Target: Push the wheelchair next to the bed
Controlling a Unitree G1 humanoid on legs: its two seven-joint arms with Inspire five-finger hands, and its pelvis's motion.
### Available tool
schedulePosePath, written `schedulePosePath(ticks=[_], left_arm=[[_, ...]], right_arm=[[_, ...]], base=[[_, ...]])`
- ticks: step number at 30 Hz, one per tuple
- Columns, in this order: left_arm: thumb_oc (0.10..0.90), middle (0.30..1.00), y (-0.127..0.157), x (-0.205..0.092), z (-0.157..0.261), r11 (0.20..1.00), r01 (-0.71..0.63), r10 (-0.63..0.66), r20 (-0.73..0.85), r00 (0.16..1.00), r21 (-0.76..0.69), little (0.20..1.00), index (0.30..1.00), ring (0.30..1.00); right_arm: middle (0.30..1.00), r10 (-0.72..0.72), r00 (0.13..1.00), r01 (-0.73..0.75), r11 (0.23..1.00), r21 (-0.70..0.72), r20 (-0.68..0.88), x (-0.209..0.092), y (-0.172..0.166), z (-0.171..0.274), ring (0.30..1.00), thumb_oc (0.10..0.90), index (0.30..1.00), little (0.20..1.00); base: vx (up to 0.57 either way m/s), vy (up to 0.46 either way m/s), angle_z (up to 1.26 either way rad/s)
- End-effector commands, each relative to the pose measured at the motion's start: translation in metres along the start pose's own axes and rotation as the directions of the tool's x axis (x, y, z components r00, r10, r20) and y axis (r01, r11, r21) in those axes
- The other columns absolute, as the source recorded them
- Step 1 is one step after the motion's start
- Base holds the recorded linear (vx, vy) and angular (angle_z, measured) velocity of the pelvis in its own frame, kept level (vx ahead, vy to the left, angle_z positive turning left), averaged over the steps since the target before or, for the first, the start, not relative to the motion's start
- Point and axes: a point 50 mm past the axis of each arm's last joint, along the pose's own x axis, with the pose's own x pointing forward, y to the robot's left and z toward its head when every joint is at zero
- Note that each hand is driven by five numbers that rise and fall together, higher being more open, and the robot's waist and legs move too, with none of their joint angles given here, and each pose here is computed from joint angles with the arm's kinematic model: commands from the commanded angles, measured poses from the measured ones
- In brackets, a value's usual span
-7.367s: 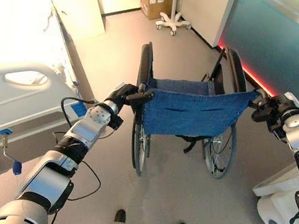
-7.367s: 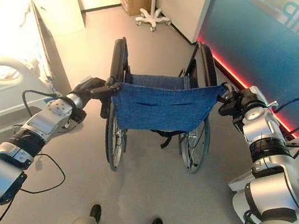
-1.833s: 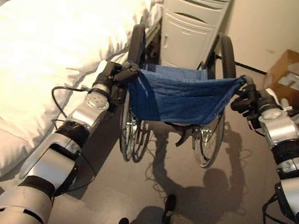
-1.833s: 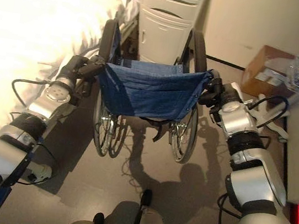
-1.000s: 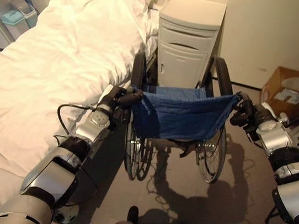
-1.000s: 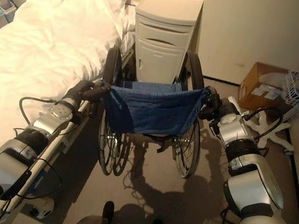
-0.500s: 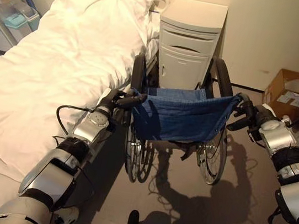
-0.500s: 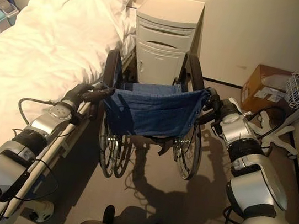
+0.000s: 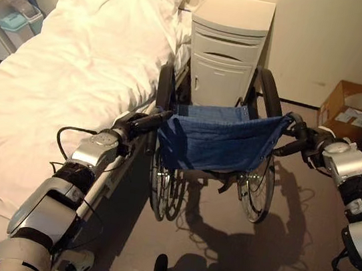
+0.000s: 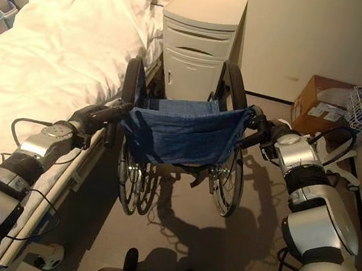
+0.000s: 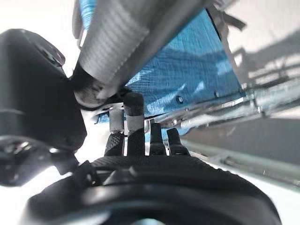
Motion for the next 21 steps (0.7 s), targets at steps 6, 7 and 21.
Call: schedulePosePath(ticks=[6,7,21], left_arm=[[0.8,0.9,0.069,-0.019,0.022,0.978,-0.128,0.138,0.051,0.989,-0.164,0.9,0.9,0.9],[0.8,0.9,0.071,-0.021,0.022,0.975,-0.126,0.137,0.053,0.989,-0.184,0.9,0.9,0.9],[0.8,0.9,0.098,-0.036,0.012,0.943,-0.111,0.131,0.044,0.99,-0.314,0.9,0.9,0.9]], right_arm=[[0.9,-0.127,0.921,0.115,0.992,0.054,0.369,-0.044,-0.056,0.102,0.9,0.8,0.9,0.9],[0.9,-0.14,0.92,0.126,0.99,0.061,0.366,-0.045,-0.061,0.101,0.9,0.8,0.9,0.9],[0.9,-0.194,0.92,0.077,0.941,0.328,0.34,-0.053,-0.104,0.062,0.9,0.8,0.9,0.9]], base=[[0.07,0.0,0.02],[0.09,-0.001,0.04],[0.03,-0.007,0.05]])
